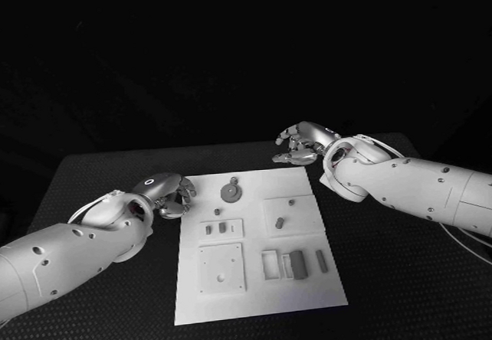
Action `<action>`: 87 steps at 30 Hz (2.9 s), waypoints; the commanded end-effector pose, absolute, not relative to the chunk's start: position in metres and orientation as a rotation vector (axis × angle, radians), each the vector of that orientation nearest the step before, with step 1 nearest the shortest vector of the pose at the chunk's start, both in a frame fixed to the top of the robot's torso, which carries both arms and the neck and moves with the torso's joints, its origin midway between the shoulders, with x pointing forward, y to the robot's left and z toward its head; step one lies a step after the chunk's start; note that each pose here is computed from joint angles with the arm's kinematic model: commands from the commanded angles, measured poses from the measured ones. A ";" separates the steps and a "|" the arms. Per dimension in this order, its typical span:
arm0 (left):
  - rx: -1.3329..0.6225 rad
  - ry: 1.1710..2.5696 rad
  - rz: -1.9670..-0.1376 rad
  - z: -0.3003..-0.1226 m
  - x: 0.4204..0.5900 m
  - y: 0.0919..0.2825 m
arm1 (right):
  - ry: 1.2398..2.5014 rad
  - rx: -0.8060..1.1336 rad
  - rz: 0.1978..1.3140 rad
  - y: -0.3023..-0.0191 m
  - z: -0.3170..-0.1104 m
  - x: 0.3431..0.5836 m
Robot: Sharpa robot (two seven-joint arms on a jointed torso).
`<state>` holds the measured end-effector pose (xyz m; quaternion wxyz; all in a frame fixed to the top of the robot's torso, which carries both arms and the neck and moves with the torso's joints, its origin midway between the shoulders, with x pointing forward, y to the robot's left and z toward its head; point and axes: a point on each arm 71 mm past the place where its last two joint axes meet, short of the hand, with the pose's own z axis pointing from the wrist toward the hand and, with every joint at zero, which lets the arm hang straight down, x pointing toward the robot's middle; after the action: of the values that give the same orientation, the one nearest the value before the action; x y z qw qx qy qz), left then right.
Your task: Assemble the parts on the task board
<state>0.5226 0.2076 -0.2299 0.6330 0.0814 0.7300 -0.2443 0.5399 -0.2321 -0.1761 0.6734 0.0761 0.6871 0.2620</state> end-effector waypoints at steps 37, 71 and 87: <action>-0.571 1.662 -1.042 -0.207 0.519 0.268 | 1.765 -0.414 0.419 -0.240 -0.224 0.486; -0.586 1.676 -1.044 -0.208 0.519 0.266 | 1.792 -0.412 0.443 -0.228 -0.244 0.492; -0.590 1.697 -1.044 -0.210 0.519 0.266 | 1.781 -0.421 0.454 -0.224 -0.243 0.491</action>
<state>0.5190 0.2682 -0.2097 0.5157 -0.2448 0.7010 -0.4275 0.4933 -0.2275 -0.2409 0.5928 -0.1702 0.7635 0.1916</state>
